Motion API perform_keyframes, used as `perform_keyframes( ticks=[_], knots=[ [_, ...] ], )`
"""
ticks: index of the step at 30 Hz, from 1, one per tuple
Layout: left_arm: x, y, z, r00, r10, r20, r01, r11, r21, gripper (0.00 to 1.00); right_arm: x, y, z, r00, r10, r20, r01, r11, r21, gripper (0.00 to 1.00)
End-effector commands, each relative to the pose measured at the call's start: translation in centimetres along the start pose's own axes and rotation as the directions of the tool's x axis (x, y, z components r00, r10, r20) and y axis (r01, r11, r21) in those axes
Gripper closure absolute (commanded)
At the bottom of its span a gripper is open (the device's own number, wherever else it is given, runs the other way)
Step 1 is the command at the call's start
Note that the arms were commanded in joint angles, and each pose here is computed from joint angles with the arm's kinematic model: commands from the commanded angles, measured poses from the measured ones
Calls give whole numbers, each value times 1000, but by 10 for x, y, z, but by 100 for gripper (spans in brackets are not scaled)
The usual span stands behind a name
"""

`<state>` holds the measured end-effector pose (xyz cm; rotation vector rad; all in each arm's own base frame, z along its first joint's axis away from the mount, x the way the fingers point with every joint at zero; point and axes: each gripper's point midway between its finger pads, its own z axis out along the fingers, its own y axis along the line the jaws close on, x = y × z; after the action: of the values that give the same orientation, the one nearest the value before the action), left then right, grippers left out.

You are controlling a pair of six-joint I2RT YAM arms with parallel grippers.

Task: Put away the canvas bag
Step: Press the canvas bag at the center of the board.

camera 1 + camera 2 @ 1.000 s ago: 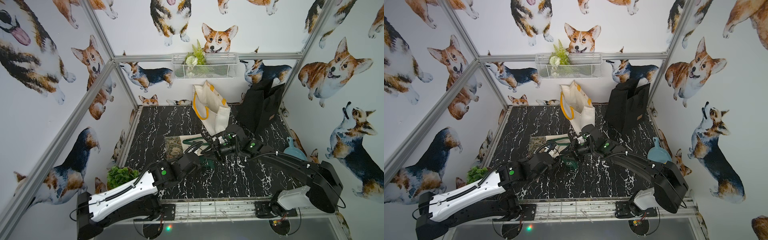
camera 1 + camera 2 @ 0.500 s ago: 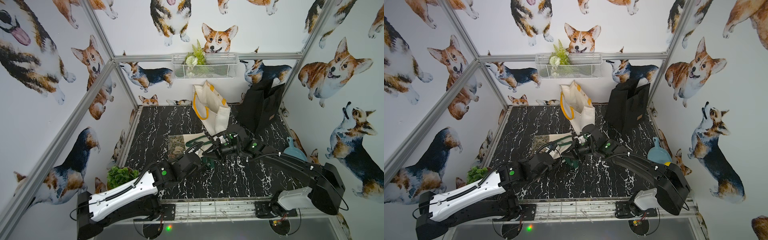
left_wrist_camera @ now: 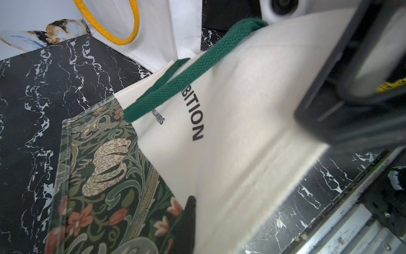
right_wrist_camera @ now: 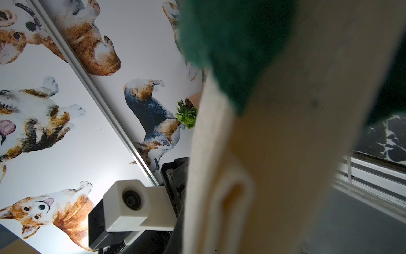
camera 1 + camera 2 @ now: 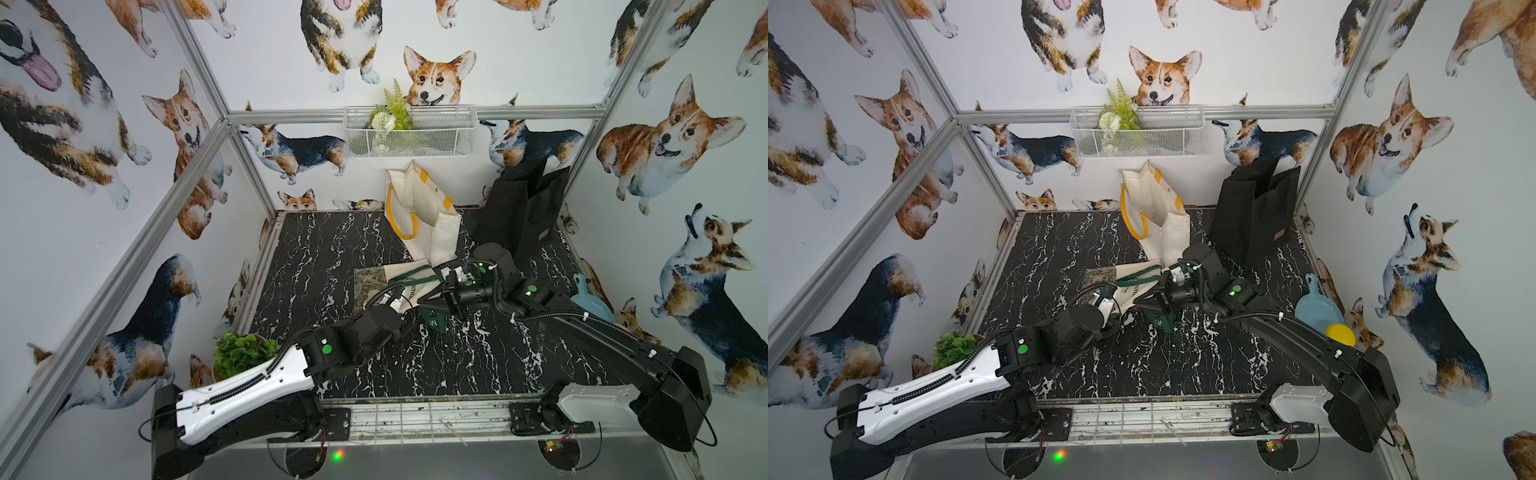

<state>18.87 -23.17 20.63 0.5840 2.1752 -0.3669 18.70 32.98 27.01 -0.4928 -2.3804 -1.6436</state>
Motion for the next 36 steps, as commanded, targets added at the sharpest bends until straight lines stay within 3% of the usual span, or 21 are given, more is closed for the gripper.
perform_keyframes(
  ticks=[1, 5, 7, 14, 15, 16, 17, 20, 23, 25, 36],
  knots=[
    [35, 26, -4, 991, 17, -129, -31, 994, -109, 69, -7, 12, -9, 999, 14, 44, -12, 999, -42, 100],
    [39, 26, -2, 990, 10, -141, -26, 994, -109, 71, -5, 18, -13, 999, 18, 39, -16, 998, -58, 100],
    [40, 25, -2, 989, 11, -145, -26, 994, -104, 100, -5, 20, -16, 999, 19, 42, -16, 998, -64, 100],
    [40, 23, -4, 989, 14, -148, -28, 995, -95, 100, -7, 28, -29, 998, 18, 54, -13, 996, -88, 100],
    [40, 22, -4, 989, 12, -150, -26, 995, -92, 94, -7, 29, -30, 998, 17, 57, -11, 996, -90, 100],
    [41, 22, -4, 988, 8, -152, -22, 996, -89, 78, -7, 29, -32, 998, 17, 58, -12, 996, -93, 100],
    [42, 21, -3, 988, 7, -156, -20, 996, -87, 69, -8, 30, -33, 998, 18, 60, -13, 995, -94, 100],
    [44, 20, -3, 987, -2, -161, -11, 996, -83, 64, -10, 30, -38, 997, 23, 67, -16, 995, -100, 100],
    [47, 21, -4, 986, -7, -165, -6, 997, -81, 68, -12, 30, -43, 997, 26, 73, -18, 994, -107, 100],
    [48, 20, -4, 986, -6, -167, -7, 997, -76, 100, -13, 30, -46, 997, 29, 77, -21, 994, -109, 100],
    [42, 10, -16, 987, 15, -161, -16, 1000, -9, 100, -15, 12, -45, 996, 55, 73, -49, 995, -82, 100]
  ],
)
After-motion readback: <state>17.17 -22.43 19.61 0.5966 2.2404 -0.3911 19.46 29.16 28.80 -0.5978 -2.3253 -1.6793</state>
